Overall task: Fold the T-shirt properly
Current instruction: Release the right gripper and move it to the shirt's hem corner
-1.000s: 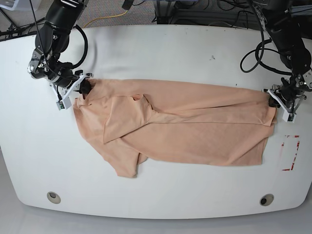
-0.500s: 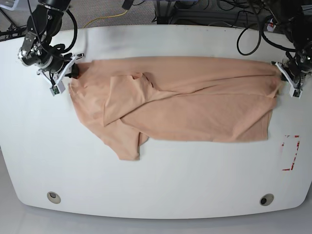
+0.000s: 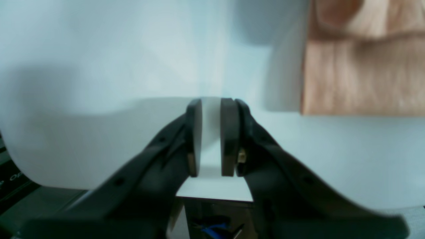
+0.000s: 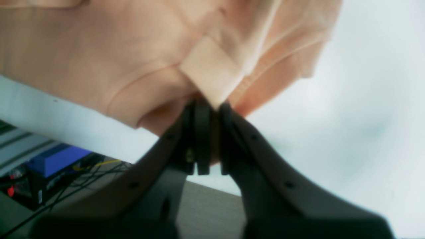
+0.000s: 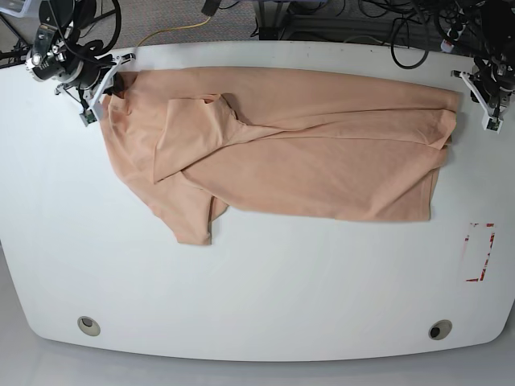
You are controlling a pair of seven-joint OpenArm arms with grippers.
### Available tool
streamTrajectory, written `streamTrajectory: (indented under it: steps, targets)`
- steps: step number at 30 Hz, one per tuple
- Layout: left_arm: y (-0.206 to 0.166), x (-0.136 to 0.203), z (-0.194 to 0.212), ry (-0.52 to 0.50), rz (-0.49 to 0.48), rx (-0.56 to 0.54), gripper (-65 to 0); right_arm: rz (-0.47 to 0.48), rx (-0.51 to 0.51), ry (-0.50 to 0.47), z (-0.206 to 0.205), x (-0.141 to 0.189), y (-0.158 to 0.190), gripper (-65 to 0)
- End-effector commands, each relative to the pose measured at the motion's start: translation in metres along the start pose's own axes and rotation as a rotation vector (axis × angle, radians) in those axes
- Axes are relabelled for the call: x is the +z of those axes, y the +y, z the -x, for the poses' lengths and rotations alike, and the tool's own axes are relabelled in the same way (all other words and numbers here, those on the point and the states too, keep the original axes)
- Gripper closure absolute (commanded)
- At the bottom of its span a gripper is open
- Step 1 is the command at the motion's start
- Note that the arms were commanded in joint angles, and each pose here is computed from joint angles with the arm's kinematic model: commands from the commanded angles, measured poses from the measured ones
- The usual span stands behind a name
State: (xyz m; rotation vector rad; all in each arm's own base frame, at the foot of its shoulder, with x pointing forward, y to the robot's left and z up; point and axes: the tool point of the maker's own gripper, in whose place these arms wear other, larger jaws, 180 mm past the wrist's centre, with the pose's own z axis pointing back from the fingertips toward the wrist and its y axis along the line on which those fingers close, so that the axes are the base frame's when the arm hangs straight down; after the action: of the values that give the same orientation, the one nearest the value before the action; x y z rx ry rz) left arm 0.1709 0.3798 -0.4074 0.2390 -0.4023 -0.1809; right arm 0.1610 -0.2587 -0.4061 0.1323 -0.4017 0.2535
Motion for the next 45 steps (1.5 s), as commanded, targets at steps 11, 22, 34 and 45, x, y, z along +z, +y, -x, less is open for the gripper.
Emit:
streamTrajectory:
  steps: [11, 22, 34, 45]
  targets:
    - [-0.016, 0.02, -0.044, -0.128, -0.007, -0.036, -28.1, 0.045, 0.003, -0.053, -0.016, 0.011, -0.015, -25.5]
    - [-0.032, 0.042, -0.098, -0.291, 0.084, 0.002, -33.2, -0.011, -0.045, -0.188, -0.045, 0.02, -0.013, -39.3]
    - [-0.003, 0.034, -0.147, -0.315, -0.03, 0.008, -33.2, 0.099, -0.041, -0.341, -0.136, 0.022, -0.049, -39.3]
    - [0.003, 0.028, -0.153, -0.305, -0.038, 0.024, -33.2, 0.006, -0.042, -0.357, -0.22, -0.024, -0.058, -39.3]
